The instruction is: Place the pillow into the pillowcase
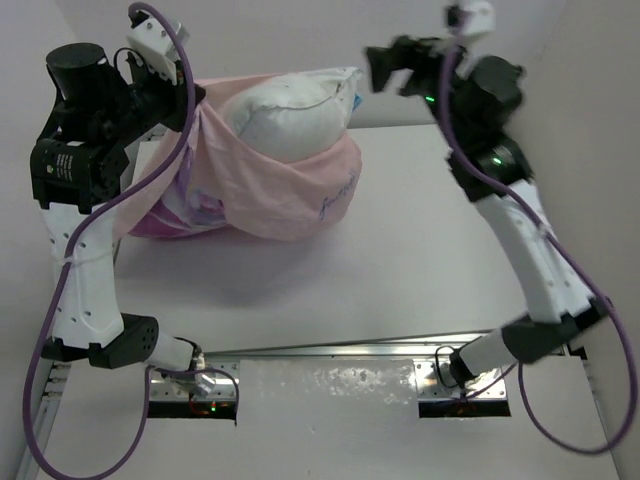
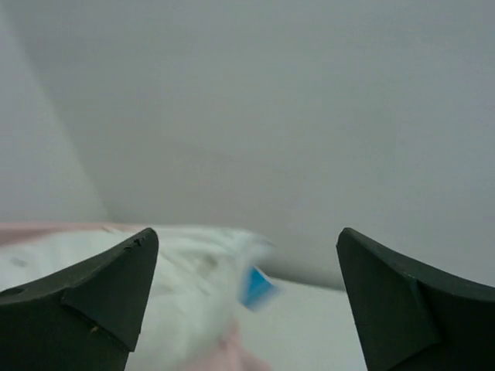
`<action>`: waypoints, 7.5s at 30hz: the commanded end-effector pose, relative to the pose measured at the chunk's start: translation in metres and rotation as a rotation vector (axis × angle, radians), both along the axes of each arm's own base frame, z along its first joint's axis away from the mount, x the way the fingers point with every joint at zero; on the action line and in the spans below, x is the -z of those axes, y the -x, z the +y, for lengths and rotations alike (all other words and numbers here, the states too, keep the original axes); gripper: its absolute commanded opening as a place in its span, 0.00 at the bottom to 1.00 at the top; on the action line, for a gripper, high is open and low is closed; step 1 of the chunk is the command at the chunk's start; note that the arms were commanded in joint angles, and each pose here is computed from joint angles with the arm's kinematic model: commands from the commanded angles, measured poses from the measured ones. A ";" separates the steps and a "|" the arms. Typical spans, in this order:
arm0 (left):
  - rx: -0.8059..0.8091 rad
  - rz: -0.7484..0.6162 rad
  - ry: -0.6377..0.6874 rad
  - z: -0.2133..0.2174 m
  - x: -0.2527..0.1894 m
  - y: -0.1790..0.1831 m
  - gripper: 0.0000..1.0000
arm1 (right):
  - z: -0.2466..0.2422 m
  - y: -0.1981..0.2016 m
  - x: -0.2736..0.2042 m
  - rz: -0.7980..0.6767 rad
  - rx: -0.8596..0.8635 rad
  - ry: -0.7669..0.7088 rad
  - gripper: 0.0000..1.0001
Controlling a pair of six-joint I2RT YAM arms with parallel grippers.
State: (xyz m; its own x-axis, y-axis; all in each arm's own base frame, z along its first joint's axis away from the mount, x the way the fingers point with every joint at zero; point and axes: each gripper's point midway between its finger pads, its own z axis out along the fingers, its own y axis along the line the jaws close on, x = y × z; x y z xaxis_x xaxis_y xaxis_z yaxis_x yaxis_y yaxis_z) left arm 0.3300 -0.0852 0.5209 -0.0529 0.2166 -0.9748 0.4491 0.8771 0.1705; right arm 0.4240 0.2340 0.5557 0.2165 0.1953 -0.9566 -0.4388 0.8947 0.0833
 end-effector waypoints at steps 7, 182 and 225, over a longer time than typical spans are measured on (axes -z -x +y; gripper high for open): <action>-0.025 -0.272 0.064 0.001 -0.078 -0.004 0.00 | -0.064 0.067 0.160 0.322 -0.064 0.114 0.53; -0.046 0.728 0.338 -0.069 0.400 -0.123 0.68 | 0.126 -0.023 0.366 0.646 -0.359 0.141 0.00; -0.153 0.996 0.282 -0.106 0.509 -0.135 0.00 | 0.103 -0.016 0.362 0.623 -0.283 0.212 0.00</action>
State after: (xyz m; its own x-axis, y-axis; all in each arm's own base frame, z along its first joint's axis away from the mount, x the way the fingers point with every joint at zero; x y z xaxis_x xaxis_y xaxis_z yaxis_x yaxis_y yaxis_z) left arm 0.4846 -0.2094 0.0126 -0.8412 -0.1363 -0.5233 0.1314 0.8872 -0.4423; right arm 0.4519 0.3296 0.1450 -0.4996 -0.0242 -0.8659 -0.5253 0.8033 0.2807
